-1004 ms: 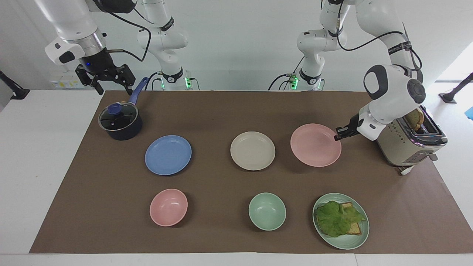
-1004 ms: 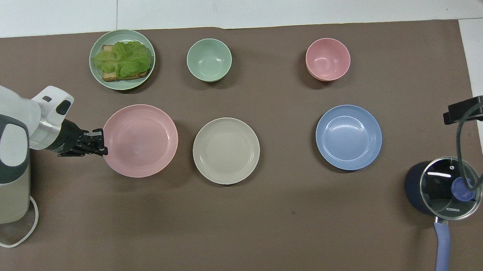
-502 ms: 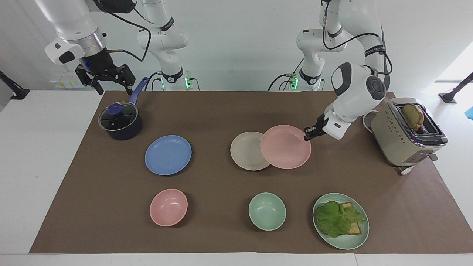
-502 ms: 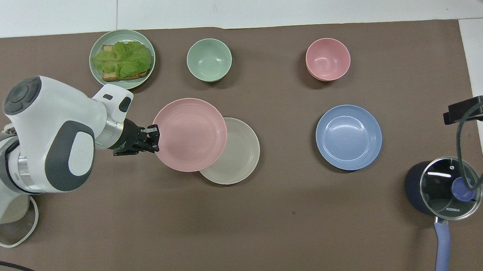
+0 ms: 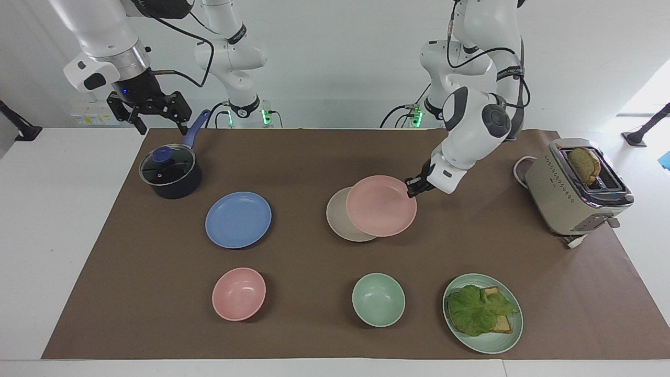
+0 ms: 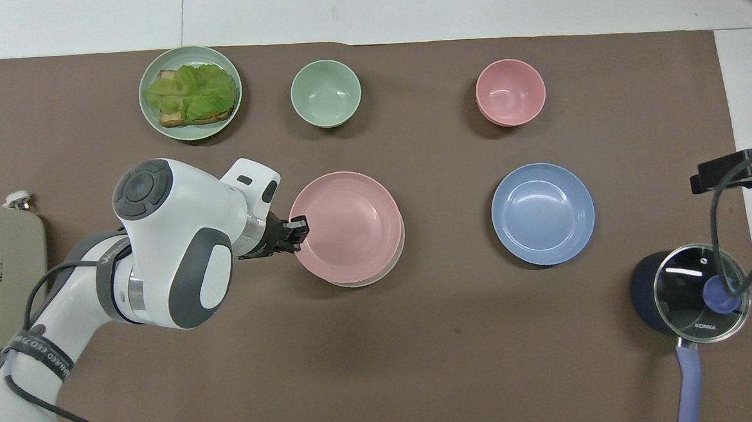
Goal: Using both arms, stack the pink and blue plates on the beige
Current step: 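Lower the pink plate onto the beige plate and open the left gripper, then withdraw the left gripper while the right gripper reaches the blue plate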
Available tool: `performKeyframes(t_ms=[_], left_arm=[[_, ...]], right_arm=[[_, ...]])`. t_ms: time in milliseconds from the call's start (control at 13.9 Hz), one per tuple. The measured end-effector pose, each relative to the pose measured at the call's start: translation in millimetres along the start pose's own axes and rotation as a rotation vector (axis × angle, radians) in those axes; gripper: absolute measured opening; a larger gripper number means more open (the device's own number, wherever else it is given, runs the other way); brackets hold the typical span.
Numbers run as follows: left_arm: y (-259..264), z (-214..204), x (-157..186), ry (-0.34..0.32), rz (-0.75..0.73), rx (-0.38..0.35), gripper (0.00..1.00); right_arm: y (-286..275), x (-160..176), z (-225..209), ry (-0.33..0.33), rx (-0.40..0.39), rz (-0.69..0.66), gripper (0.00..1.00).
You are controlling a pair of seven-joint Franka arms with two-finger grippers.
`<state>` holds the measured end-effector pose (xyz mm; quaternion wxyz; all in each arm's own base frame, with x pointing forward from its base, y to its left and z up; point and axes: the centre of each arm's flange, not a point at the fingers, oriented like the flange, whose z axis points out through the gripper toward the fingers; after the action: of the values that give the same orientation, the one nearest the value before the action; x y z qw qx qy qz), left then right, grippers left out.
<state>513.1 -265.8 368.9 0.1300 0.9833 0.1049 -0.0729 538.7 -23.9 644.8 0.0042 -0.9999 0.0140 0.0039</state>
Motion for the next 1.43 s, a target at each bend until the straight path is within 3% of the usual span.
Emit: performKeyframes(t_ms=[860,932,1434], left_arm=[[-1.0,23.5,2.6,0.009,-0.004,0.004,0.05],[-0.7,23.5,2.5,0.010,-0.003,0.004,0.11],[1.8,17.1,5.7,0.024,0.000,-0.006,0.90]], right_arm=[[1.3,0.0,0.0,0.000,0.000,0.002,1.00],[1.4,-0.2,0.2,-0.002,0.000,0.003,1.00],[-0.8,-0.3,3.7,-0.006,0.000,-0.002,1.00]])
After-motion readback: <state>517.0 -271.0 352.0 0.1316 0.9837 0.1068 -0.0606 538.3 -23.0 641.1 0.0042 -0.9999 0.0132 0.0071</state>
